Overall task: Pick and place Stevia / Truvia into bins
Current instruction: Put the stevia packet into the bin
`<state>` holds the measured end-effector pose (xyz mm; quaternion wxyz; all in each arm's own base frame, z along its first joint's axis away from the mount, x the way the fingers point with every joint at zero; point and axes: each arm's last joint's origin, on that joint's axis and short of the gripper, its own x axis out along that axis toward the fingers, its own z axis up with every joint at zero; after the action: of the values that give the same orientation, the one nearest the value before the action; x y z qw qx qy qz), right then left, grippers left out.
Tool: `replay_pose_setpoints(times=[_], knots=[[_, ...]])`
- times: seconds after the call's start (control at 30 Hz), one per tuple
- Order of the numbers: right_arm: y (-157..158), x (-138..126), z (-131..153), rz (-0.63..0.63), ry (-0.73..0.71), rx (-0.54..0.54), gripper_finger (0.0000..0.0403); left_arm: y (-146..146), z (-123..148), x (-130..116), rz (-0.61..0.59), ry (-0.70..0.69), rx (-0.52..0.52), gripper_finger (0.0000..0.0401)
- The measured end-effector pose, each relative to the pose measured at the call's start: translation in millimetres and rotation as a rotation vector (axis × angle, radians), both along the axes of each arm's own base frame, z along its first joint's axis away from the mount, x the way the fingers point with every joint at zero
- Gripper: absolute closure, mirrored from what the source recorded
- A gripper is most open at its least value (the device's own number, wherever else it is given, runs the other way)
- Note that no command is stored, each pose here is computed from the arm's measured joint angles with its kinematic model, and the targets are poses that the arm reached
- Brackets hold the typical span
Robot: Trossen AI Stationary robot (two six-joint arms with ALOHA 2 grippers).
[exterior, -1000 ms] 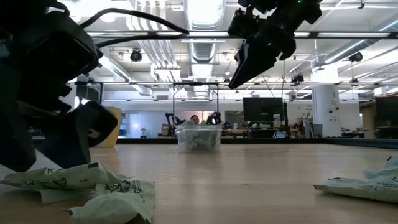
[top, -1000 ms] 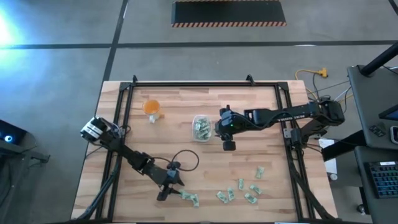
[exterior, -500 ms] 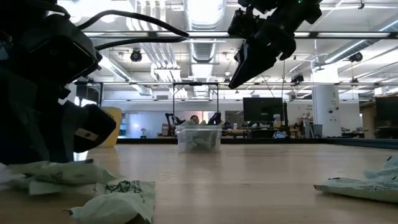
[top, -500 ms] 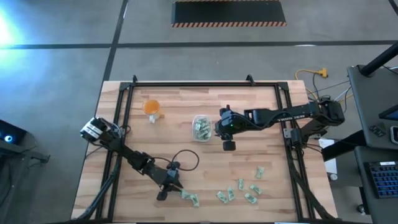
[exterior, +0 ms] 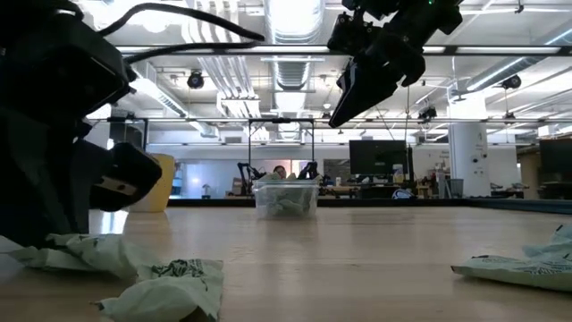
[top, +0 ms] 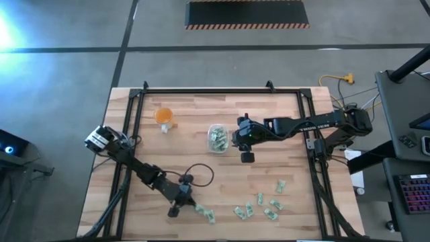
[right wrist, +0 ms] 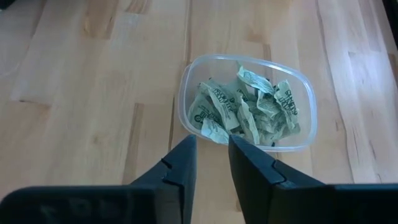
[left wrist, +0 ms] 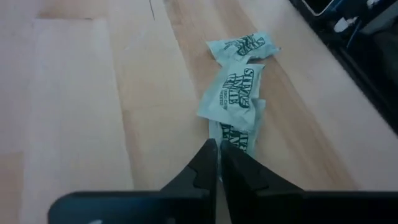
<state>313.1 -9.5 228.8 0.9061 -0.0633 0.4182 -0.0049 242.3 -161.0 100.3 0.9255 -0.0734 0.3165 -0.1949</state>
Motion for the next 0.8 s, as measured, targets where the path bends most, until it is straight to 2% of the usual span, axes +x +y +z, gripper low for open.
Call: replay_pose_setpoints(times=[0.1,0.3,0.6,0.8], knots=[[0,0,0,0.0,-0.001,0.0,0.0322,4,8,-1,0.036,-0.032,0.06,0.0401],[0,0,0,0.0,-0.005,0.0,0.0322,16,31,-7,0.196,-0.096,0.226,0.0401],[0,3,2,0.003,-0.04,-0.003,0.0324,38,70,-7,0.413,-0.302,0.516,0.0401],[0,3,3,0.004,-0.041,-0.004,0.0331,75,78,6,0.597,-0.296,0.581,0.0401]])
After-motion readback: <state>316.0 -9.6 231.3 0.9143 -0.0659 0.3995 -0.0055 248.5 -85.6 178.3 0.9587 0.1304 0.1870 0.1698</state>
